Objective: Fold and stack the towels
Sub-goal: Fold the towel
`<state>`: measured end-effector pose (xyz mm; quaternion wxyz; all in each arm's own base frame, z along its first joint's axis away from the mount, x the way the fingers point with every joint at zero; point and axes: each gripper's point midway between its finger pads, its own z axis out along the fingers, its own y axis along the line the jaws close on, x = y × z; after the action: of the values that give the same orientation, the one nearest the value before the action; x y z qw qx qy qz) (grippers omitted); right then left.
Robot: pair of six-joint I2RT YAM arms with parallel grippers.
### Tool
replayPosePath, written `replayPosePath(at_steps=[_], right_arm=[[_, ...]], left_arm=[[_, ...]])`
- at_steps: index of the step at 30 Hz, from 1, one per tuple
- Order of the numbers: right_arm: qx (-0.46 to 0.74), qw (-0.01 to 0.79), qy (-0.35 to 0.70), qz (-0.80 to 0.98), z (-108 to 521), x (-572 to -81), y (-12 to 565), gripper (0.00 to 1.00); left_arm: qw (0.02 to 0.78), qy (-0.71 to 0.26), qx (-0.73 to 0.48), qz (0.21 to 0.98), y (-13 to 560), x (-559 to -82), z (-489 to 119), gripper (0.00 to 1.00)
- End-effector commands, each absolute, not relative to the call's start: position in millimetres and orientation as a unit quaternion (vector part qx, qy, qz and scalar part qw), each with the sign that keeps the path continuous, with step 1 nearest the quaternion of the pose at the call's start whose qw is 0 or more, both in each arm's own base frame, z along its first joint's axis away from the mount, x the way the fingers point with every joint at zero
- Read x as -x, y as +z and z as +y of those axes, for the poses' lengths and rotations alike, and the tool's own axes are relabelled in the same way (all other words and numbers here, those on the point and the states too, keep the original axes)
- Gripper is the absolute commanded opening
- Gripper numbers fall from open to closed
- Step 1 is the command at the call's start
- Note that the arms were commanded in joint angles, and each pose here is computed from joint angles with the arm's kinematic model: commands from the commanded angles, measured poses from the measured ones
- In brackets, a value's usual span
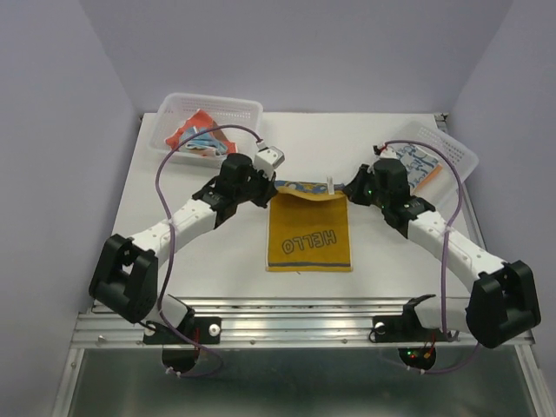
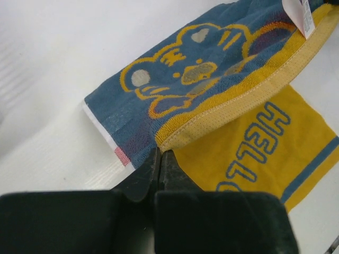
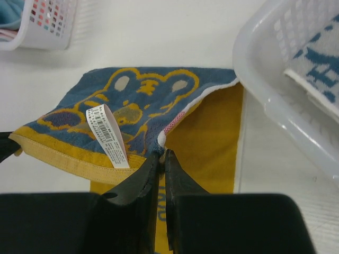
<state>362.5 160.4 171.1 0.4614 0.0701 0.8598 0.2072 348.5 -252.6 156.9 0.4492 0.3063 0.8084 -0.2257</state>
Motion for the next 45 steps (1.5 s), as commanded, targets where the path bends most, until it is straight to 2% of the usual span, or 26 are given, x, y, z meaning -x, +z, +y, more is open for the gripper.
replayPosePath(at_steps=[1, 3, 9, 15, 31, 38, 45], right_arm=[[-0.076, 0.421, 0.262, 0.865, 170, -325, 161, 0.01], [-0.082, 0.394, 0.271, 0.875, 170, -305, 142, 0.01], [-0.095, 0.376, 0.287, 0.876, 166, -273, 133, 0.01], [-0.089, 0.353, 0.301, 0.881, 163, -242, 127, 0.01], [-0.096, 0.288, 0.304, 0.903, 160, -205, 97, 0.01], [-0.105, 0.242, 0.299, 0.917, 160, -191, 69, 0.01], [-0.117, 0.218, 0.293, 0.924, 159, -184, 53, 0.01]], left_arm=[[0.490, -0.239, -0.274, 0.792, 177, -329, -258, 0.00], [0.480, -0.250, -0.259, 0.800, 167, -311, -258, 0.00], [0.453, -0.270, -0.219, 0.821, 139, -274, -253, 0.00], [0.454, -0.291, -0.195, 0.819, 146, -253, -255, 0.00], [0.371, -0.286, -0.157, 0.869, 110, -200, -263, 0.00], [0.331, -0.234, -0.133, 0.904, 75, -187, -256, 0.00], [0.306, -0.213, -0.138, 0.918, 65, -171, -258, 0.00]])
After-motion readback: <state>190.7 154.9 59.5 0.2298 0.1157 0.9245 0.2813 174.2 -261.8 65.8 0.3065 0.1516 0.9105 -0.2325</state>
